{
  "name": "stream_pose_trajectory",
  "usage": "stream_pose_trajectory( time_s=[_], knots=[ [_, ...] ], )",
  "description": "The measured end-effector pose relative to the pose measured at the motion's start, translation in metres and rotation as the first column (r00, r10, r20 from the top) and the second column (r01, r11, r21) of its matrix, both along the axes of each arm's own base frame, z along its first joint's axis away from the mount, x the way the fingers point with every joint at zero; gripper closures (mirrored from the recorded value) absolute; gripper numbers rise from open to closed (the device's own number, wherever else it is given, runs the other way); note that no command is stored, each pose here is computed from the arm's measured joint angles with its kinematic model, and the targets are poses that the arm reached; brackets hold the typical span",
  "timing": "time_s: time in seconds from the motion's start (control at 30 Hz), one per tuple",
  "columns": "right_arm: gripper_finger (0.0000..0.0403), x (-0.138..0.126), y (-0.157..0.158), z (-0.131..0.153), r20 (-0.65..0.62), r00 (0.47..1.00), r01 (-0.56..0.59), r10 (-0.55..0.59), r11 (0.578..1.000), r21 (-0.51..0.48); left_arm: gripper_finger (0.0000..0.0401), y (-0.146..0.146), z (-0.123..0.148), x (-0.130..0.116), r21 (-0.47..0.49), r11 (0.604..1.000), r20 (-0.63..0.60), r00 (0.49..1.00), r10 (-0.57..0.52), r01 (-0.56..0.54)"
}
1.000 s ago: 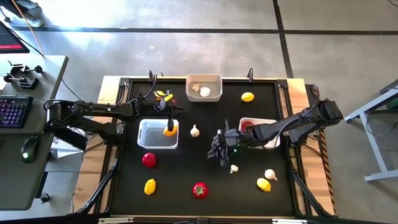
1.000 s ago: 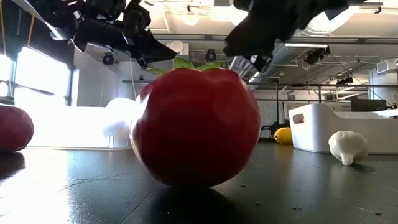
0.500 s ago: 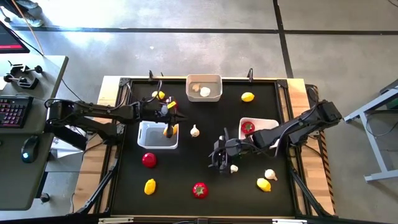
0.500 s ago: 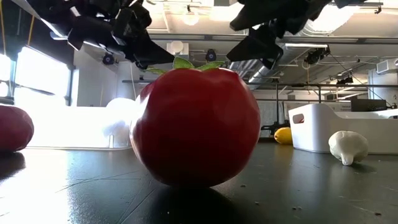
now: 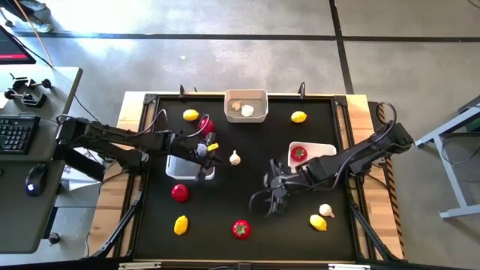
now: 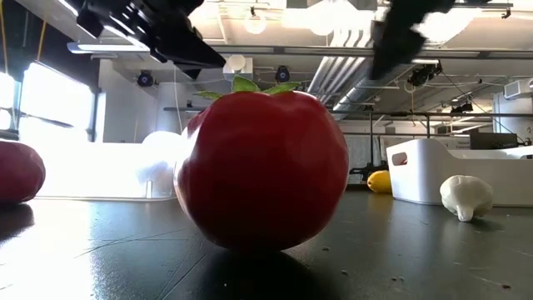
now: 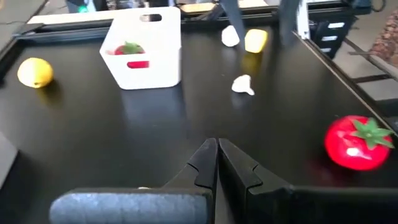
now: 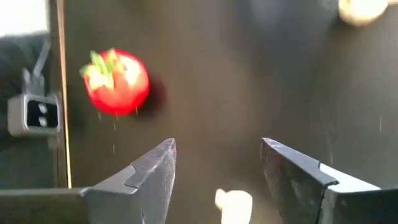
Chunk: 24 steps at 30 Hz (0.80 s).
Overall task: Sort produce into baskets
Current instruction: Put the yellow lemon into the transparent bin
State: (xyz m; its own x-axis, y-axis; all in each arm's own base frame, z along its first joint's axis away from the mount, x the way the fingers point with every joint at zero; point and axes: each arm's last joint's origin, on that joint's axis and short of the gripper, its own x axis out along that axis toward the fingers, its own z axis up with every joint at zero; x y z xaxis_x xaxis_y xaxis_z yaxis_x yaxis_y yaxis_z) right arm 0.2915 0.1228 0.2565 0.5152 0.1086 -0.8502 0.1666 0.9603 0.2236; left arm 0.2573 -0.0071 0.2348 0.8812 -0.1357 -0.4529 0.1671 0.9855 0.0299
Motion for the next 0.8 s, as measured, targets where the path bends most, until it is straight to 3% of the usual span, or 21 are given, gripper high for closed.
stream_pose_trajectory(
  time_s=[0.17, 0.37, 0.6, 0.8],
  knots=[
    [0.0178, -0.026, 0.021, 0.0, -0.19, 0.975, 0.127, -0.119, 0.991, 0.03, 0.0401, -0.005, -0.003, -0.002, -0.01, 1.0, -0.038, 0.999, -0.012, 0.012],
    [0.0178, -0.056, 0.042, -0.004, -0.412, 0.869, 0.321, -0.273, 0.946, 0.051, 0.0401, -0.007, -0.004, -0.002, -0.01, 1.0, -0.049, 0.999, -0.018, 0.017],
    [0.0151, -0.067, 0.065, -0.024, -0.585, 0.755, 0.372, -0.298, 0.928, 0.008, 0.0401, -0.007, -0.004, -0.002, -0.009, 1.0, -0.049, 0.999, -0.017, 0.017],
    [0.011, -0.063, 0.071, -0.043, -0.634, 0.706, 0.371, -0.317, 0.927, -0.051, 0.0401, -0.007, -0.004, -0.002, -0.009, 1.0, -0.048, 0.999, -0.017, 0.017]
  ],
)
